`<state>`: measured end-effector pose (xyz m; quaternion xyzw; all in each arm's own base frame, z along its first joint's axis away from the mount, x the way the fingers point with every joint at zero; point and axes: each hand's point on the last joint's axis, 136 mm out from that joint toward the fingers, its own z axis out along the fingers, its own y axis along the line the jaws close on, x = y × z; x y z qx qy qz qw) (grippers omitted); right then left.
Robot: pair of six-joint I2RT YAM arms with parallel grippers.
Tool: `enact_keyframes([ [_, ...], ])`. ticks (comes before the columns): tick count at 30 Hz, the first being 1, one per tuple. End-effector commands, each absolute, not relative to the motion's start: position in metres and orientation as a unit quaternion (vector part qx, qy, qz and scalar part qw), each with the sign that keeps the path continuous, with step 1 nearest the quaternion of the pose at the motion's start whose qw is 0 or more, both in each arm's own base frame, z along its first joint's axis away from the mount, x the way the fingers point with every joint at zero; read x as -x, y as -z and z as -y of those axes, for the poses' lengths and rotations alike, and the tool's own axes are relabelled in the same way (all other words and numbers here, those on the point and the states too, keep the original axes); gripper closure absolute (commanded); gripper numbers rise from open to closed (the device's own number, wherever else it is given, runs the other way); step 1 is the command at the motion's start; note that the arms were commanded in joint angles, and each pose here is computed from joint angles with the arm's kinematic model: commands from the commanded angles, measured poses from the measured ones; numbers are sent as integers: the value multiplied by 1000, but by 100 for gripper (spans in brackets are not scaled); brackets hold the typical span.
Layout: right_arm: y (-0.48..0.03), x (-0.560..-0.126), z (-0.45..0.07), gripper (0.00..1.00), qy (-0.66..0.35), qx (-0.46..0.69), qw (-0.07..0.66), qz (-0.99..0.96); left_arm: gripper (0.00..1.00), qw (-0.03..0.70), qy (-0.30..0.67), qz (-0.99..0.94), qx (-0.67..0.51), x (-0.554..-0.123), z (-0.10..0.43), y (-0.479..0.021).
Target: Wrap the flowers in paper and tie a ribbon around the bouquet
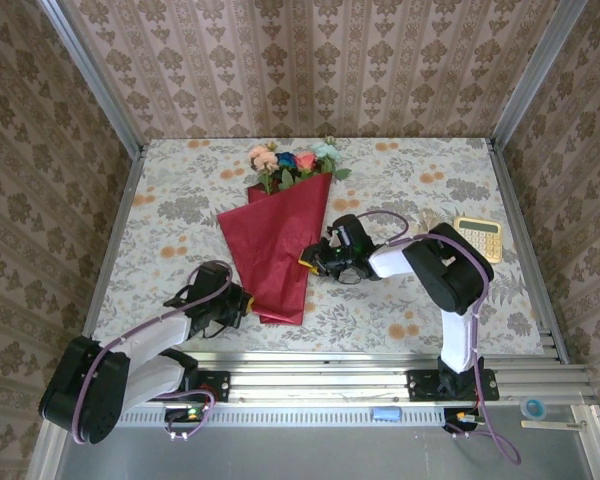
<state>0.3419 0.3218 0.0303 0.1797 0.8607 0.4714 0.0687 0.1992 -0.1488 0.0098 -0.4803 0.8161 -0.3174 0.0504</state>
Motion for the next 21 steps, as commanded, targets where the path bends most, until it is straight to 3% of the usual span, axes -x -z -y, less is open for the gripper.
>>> enact_keyframes([
  [1,-38,-352,-328,85,-484,-169,96,-853,100,-40,147,-836,527,-119,101,47],
  [5,-40,-354,-325,99,-463,-163,106,-865,100,-37,148,-837,525,-126,97,43],
  [7,-41,-354,-322,100,-451,-161,108,-871,100,-35,148,-844,514,-131,97,35],
  [8,-42,-354,-320,100,-445,-162,111,-874,96,-30,144,-849,507,-134,96,28],
  [10,-44,-356,-318,100,-440,-166,115,-875,76,-14,148,-857,494,-141,96,9],
  [13,-46,-358,-317,100,-437,-178,115,-874,58,24,177,-868,463,-154,104,-28],
  [16,-48,-360,-316,100,-437,-195,114,-871,49,41,202,-888,411,-159,120,-57],
  [21,-52,-365,-317,100,-422,-211,99,-876,48,102,221,-952,184,-184,165,-100],
])
